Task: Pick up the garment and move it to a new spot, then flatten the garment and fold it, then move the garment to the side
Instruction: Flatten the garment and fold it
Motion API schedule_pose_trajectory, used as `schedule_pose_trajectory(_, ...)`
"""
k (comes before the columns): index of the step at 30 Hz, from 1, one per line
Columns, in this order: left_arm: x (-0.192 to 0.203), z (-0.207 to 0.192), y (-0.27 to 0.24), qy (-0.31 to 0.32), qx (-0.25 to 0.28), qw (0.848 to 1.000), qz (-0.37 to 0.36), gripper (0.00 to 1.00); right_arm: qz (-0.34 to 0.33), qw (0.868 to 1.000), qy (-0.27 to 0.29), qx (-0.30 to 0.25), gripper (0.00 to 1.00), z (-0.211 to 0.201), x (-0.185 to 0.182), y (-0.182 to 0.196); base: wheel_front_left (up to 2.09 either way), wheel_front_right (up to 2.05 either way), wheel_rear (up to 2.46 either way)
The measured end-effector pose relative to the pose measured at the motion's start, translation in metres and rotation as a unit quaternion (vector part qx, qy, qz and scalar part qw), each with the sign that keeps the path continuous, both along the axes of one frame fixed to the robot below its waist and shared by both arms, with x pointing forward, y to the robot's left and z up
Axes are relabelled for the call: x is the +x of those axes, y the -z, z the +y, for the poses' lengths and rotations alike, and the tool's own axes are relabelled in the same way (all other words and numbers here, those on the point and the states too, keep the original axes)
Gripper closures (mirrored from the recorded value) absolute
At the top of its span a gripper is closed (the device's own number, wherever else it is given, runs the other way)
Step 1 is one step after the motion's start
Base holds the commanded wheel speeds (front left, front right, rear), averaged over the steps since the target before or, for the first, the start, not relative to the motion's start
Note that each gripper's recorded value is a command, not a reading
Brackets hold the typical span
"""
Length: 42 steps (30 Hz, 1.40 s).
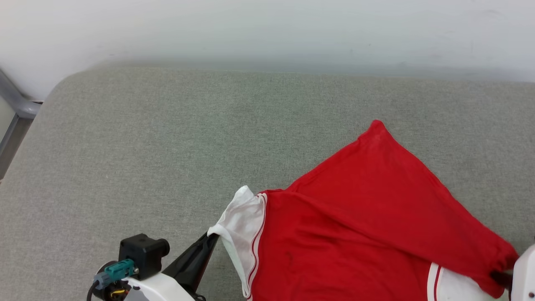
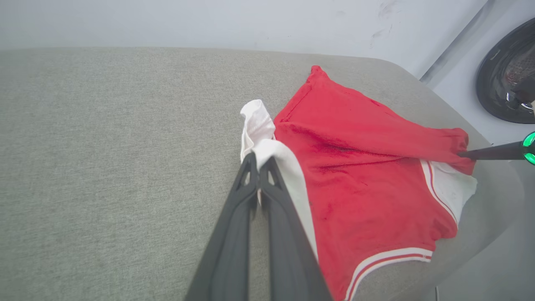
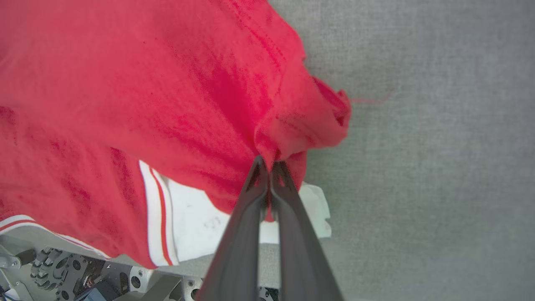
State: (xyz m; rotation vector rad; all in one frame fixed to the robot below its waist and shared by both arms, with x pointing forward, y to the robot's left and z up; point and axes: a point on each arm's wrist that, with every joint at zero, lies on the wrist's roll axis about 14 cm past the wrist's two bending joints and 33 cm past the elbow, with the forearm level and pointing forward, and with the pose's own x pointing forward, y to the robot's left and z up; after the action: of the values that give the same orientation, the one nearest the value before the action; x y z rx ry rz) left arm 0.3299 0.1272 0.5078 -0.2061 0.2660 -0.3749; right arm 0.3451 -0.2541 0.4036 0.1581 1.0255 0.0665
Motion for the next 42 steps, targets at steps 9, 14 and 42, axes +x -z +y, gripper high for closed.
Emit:
schedule_pose_trajectory(9,-0.004,0.001,0.015,-0.003,-0.004,1.000,0.023,1.00,0.029,0.999,0.020,0.021,1.00,0.005,-0.032,0.026,0.00,0.00,0.00)
schedule_pose_trajectory(14,-0.004,0.000,0.021,-0.001,-0.006,0.999,0.032,1.00,0.023,0.999,0.009,0.020,0.00,0.008,-0.025,0.027,0.00,0.00,0.00)
schedule_pose_trajectory(42,0.005,0.024,0.045,-0.056,0.002,0.996,0.072,1.00,-0.008,0.975,-0.220,-0.027,0.00,0.141,0.188,0.003,0.00,0.00,0.00)
